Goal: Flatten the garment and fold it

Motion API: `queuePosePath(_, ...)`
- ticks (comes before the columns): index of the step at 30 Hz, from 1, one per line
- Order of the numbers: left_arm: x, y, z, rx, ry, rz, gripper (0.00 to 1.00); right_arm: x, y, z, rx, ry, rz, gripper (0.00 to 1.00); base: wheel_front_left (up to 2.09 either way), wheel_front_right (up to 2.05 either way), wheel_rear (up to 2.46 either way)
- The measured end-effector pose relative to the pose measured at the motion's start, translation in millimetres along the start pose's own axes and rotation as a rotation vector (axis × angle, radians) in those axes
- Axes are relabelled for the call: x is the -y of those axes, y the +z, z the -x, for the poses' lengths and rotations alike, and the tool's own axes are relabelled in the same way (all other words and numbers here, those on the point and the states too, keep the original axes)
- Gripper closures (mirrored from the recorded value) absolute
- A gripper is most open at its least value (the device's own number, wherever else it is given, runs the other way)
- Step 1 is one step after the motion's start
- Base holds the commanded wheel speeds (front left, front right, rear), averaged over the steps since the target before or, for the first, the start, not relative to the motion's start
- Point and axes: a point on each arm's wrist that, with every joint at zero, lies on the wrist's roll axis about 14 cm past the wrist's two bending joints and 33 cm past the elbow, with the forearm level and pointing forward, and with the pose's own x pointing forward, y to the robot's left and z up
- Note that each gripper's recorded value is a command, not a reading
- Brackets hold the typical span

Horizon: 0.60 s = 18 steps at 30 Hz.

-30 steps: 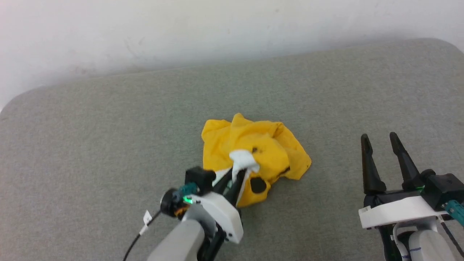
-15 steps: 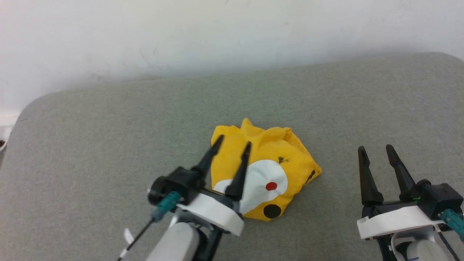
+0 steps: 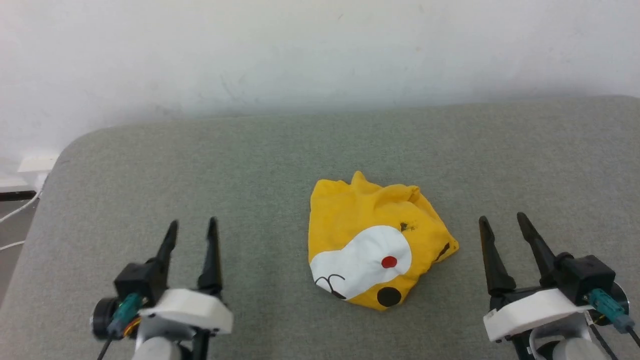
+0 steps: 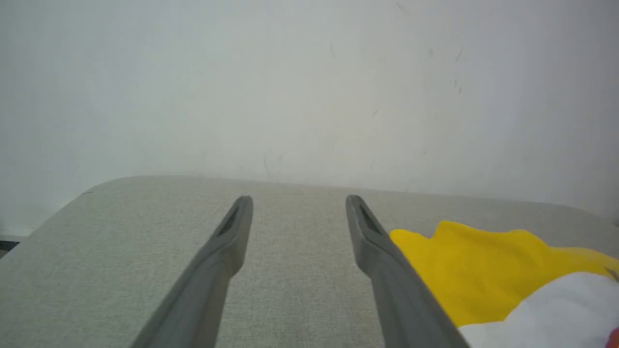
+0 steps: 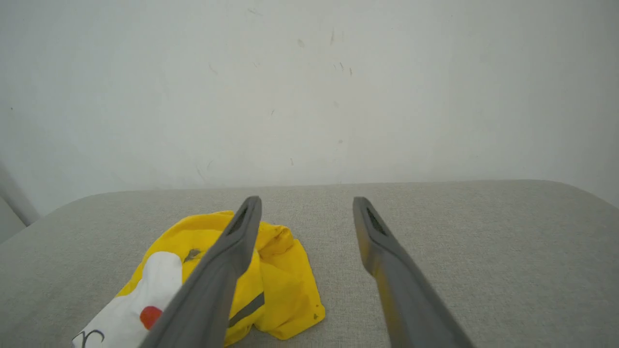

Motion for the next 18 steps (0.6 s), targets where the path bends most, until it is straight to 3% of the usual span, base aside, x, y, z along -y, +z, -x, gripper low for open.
queuePosePath(6,-33.6,-5.4,15.5,-0.026,0.090,-0.010,0.00,-13.6,-25.8,-0.9,-0.170,0.040,-0.010,0.00,0.00,0.00,0.00)
queuePosePath(11,-41.1,-5.1,22.8,-0.027,0.115,-0.002,0.00,-27.1,-60.4,-1.5,-0.397,0.083,-0.012,0.00,0.00,0.00,0.00)
queuePosePath(18,-43.1,-5.7,26.7,-0.027,0.131,0.009,0.00,-44.7,-75.0,-22.6,-0.556,0.159,0.028,0.00,0.00,0.00,0.00)
